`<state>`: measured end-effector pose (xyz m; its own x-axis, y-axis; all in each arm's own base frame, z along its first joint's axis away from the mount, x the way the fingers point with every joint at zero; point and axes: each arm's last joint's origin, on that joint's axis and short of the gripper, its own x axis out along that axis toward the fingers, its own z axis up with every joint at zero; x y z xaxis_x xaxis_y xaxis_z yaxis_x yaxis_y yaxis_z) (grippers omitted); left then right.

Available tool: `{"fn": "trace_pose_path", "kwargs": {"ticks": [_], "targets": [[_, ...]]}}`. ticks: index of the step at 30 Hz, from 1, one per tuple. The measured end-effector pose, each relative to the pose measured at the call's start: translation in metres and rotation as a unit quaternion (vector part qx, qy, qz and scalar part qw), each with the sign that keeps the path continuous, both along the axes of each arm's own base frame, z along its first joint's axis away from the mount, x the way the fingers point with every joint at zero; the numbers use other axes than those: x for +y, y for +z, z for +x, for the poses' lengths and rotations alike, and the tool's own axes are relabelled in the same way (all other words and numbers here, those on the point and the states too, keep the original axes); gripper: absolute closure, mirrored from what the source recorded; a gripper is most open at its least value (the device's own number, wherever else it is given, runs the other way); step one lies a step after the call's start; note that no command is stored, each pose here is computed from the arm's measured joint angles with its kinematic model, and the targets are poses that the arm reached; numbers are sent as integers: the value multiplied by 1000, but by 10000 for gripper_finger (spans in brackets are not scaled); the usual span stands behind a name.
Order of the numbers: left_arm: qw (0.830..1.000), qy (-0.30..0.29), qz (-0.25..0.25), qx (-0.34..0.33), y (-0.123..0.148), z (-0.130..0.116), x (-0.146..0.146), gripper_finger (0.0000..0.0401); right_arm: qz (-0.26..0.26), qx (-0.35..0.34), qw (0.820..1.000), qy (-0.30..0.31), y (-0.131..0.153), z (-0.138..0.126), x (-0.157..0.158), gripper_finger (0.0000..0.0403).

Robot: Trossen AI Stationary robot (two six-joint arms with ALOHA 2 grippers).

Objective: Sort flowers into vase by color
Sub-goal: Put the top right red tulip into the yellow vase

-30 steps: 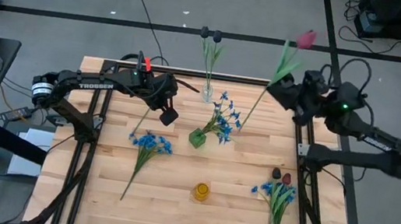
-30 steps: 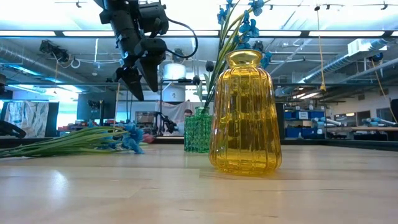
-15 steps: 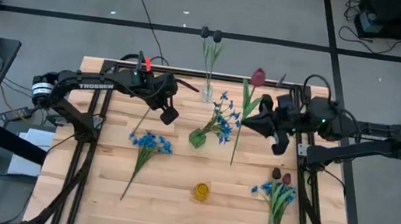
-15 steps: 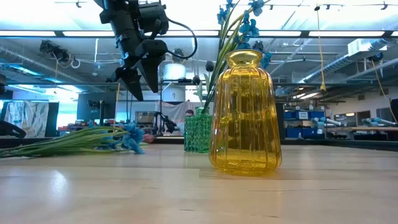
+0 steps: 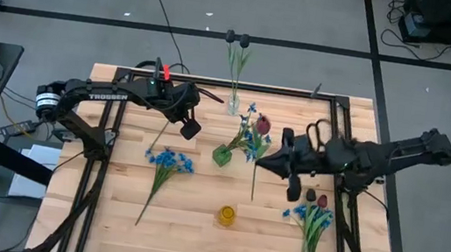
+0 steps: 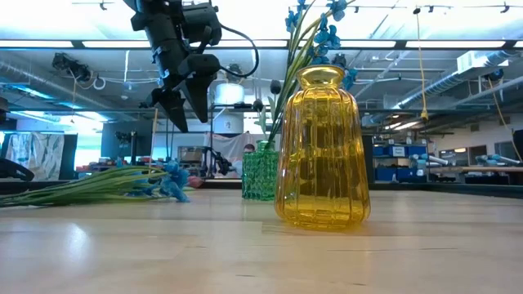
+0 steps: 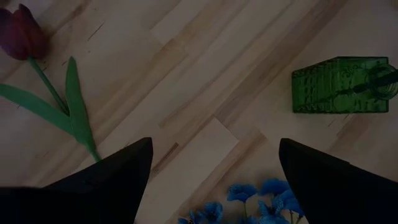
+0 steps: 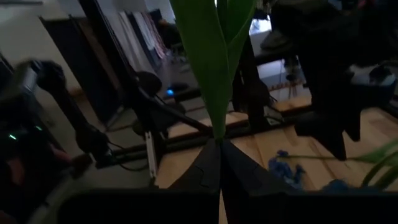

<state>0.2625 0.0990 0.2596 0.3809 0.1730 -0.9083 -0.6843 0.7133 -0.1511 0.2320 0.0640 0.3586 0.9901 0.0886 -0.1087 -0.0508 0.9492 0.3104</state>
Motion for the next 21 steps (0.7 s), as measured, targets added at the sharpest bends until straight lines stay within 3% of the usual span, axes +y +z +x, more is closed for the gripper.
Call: {"fn": "trace_pose_path", "kwargs": {"ticks": [8, 21], "targets": [[1000, 2, -1, 0, 0, 0, 0, 46, -22, 36, 999, -16, -25, 21, 29, 394], [1000, 23, -5, -3, 0, 0, 0, 46, -32, 29, 998, -42, -54, 51, 59, 394]]}}
